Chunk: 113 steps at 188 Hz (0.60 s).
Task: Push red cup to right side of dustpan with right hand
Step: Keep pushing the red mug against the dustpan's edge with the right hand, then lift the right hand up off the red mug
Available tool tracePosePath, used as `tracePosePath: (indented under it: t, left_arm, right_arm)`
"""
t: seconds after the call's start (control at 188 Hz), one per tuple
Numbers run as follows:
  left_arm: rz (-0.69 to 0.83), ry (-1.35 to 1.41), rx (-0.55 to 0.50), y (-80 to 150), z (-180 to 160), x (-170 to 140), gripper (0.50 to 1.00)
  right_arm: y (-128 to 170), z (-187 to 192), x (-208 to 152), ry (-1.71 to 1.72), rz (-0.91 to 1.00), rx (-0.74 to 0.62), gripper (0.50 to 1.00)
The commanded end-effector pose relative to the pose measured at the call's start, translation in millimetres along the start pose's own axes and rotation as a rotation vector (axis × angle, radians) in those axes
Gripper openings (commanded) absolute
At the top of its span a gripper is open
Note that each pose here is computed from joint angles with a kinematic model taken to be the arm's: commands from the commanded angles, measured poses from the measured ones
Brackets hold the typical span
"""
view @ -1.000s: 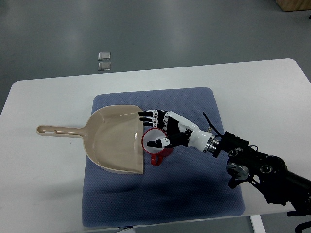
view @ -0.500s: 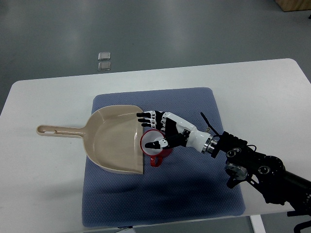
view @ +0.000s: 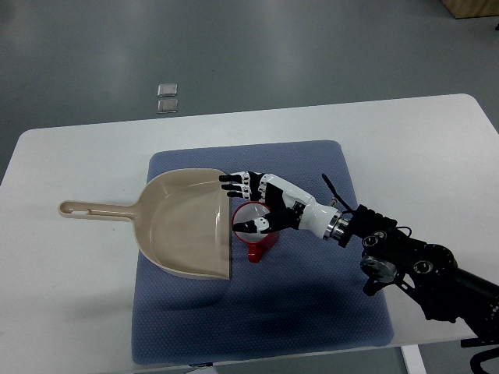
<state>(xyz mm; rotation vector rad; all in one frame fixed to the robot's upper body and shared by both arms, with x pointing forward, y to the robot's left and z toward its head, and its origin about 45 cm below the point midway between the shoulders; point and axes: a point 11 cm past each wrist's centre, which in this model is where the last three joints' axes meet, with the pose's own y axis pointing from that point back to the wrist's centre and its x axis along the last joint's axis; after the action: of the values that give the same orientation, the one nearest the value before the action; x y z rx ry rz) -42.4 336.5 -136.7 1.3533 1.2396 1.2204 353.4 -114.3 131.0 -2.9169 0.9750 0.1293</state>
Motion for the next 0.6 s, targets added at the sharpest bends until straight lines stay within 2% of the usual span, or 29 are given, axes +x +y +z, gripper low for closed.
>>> tracePosePath:
  t: [0.0, 0.596]
  left_arm:
    - [0.0, 0.0, -0.001, 0.0, 0.3, 0.0, 1.0]
    - [0.002, 0.0, -0.001, 0.0, 0.3, 0.2, 1.0]
  right_arm:
    - [-1.4, 0.5, -1.0, 0.0, -0.001, -0.005, 0.934]
    - [-10.2, -0.6, -4.0, 0.034, -0.017, -0.026, 0.934]
